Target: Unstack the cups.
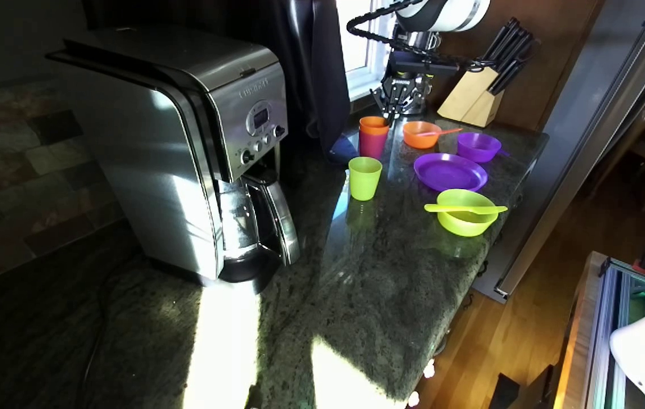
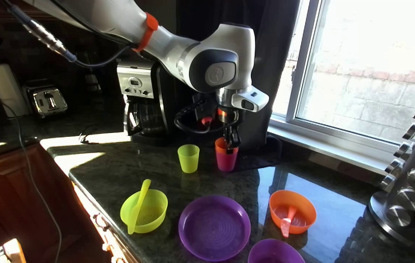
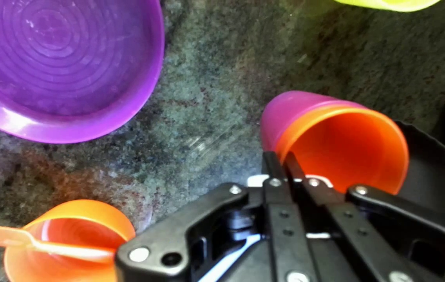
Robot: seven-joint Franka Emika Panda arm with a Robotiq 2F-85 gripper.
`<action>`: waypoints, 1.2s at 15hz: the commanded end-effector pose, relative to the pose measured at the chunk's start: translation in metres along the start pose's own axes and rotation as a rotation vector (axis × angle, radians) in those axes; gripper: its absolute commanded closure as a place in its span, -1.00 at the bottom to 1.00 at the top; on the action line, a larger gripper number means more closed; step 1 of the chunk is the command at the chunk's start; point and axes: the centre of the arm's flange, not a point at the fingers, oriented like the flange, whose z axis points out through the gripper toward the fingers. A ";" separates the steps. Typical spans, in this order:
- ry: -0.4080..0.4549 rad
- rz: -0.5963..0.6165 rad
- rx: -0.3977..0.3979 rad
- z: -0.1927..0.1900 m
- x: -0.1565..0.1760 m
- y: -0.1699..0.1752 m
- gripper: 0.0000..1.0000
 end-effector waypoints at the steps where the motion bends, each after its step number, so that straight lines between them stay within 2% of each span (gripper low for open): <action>1: -0.021 -0.013 0.047 -0.011 -0.006 0.006 0.98; 2: -0.029 -0.011 0.057 -0.012 -0.006 0.005 0.98; 3: -0.010 0.003 0.031 -0.011 -0.006 0.006 0.98; 4: -0.047 -0.019 0.059 -0.012 -0.007 0.005 0.98; 5: -0.054 -0.033 0.052 -0.013 -0.008 0.006 0.98; 6: -0.003 0.009 0.046 -0.012 -0.009 0.005 0.98; 7: -0.060 -0.034 0.059 -0.014 -0.010 0.006 0.98; 8: -0.028 -0.019 0.044 -0.013 -0.011 0.006 0.98; 11: -0.074 -0.099 0.044 -0.013 -0.017 0.007 0.98; 14: -0.028 -0.086 0.027 -0.016 -0.019 0.009 0.98; 18: -0.022 -0.082 0.018 -0.011 -0.016 0.005 0.98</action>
